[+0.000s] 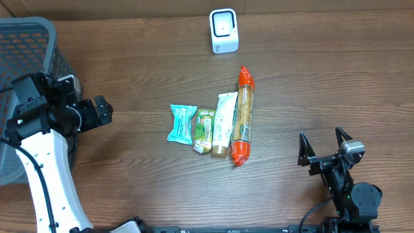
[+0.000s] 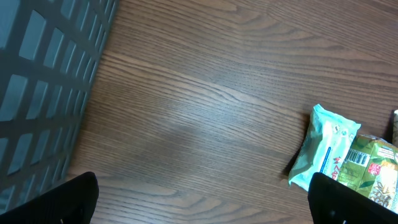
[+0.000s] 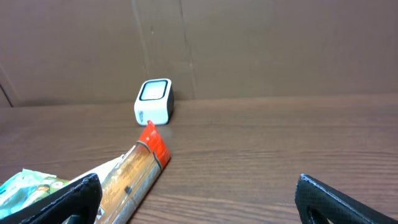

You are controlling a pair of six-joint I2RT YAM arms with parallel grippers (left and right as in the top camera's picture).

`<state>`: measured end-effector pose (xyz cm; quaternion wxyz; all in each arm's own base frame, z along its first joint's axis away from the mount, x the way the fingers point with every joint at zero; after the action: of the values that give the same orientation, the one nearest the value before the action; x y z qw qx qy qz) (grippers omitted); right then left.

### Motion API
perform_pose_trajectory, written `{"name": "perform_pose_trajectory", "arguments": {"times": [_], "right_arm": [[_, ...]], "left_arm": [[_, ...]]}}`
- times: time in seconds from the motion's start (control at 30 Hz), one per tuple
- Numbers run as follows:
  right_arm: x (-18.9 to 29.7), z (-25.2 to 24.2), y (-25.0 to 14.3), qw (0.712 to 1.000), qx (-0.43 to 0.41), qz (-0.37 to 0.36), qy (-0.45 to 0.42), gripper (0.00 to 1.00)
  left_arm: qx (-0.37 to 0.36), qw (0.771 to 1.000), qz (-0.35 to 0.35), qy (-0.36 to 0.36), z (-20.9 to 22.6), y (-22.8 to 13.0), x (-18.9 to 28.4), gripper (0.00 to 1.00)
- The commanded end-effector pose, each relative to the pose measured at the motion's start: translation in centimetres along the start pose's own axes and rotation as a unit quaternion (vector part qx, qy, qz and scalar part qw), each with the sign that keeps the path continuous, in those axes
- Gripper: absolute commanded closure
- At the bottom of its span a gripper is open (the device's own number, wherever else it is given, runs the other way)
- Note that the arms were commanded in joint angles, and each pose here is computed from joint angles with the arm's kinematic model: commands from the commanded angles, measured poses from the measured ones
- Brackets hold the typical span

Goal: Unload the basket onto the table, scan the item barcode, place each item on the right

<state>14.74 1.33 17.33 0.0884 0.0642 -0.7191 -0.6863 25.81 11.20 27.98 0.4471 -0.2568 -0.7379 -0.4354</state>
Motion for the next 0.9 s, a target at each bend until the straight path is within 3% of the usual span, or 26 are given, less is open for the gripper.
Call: {"name": "perform_pose_trajectory", "arguments": {"times": [0.0, 0.27, 0.47, 0.67, 0.87], "right_arm": [[0.0, 0.2, 0.0, 1.0, -0.014, -0.011, 0.017, 0.0], [0.2, 1.5, 1.0, 0.994, -0.031, -0.024, 0.107, 0.0], [-0.3, 1.4, 4.6, 0.991, -0.038, -0.003, 0.127, 0.0], [-3.1, 1.0, 8.5, 0.98, -0.074, 0.09, 0.161, 0.0], [-7.9, 0.0, 11.0, 0.943, -0.143, 0.235, 0.188, 0.0]], "left_arm": [[0.011, 1.0, -0.004, 0.005, 0.1, 0.3, 0.1, 0.01], [0.011, 1.0, -0.004, 0.005, 0.1, 0.3, 0.1, 0.01], [0.011, 1.0, -0.004, 0.005, 0.1, 0.3, 0.1, 0.0], [0.011, 1.0, -0.004, 0.005, 0.1, 0.3, 0.1, 0.0], [0.011, 1.0, -0.004, 0.005, 0.1, 0.3, 0.1, 0.0]]}}
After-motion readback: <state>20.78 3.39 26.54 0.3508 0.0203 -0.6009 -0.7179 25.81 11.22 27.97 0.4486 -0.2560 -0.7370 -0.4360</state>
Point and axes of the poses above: each gripper's point midway between its finger pads, its own x axis back along the fingers, its own z axis along the line the jaws close on, y = z × x, the point moved 10 cm from there along x, back along the fingers, and after that the axes turned 10 degrees about x, right-handed, at the moved point
